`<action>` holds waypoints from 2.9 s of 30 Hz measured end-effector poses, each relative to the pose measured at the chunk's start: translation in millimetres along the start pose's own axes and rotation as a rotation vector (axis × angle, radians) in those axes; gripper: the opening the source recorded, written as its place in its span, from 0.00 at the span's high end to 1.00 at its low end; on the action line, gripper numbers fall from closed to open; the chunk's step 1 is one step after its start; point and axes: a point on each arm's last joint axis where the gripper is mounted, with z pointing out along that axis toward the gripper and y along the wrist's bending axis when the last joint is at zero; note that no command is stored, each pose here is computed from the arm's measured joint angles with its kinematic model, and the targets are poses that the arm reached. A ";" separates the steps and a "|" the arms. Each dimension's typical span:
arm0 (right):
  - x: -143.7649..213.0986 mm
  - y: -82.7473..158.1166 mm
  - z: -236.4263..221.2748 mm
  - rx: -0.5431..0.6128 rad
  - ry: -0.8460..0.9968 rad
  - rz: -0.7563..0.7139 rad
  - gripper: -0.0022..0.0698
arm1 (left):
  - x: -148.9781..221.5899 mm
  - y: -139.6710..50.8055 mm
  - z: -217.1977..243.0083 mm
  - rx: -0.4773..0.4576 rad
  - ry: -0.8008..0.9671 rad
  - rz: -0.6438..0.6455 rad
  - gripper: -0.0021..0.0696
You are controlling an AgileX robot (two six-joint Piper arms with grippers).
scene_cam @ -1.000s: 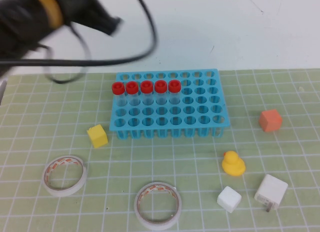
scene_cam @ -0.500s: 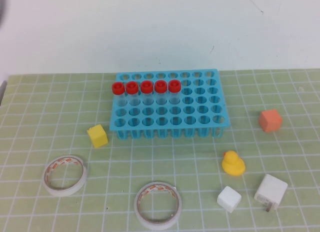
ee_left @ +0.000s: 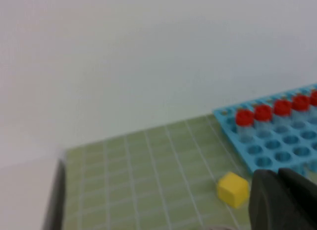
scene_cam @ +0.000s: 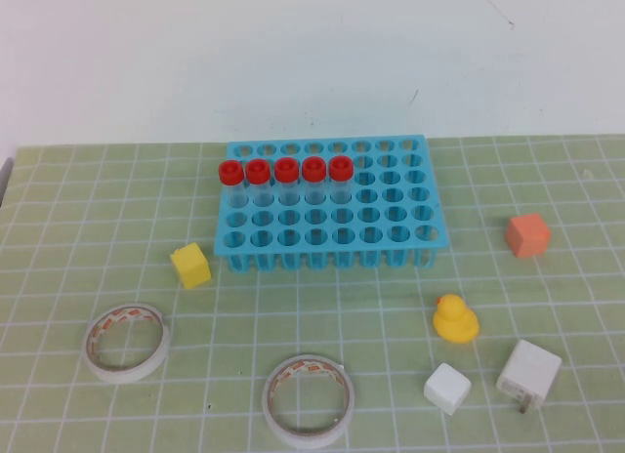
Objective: Place the test tubes
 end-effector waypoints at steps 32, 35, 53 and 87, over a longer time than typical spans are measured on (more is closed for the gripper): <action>37.8 14.2 18.1 -0.051 -0.026 0.025 0.97 | 109.5 -13.5 -6.4 0.091 0.000 -0.144 0.97; 37.8 14.2 18.1 -0.051 -0.026 0.025 0.97 | 109.2 -13.5 -6.4 0.092 -0.003 -0.144 0.97; 37.8 14.2 18.1 -0.051 -0.026 0.025 0.97 | 120.3 -11.3 -6.5 -0.056 -0.146 0.028 0.97; 37.8 14.2 18.1 -0.051 -0.026 0.025 0.97 | 165.8 -18.6 -3.6 -0.008 0.127 -0.140 0.97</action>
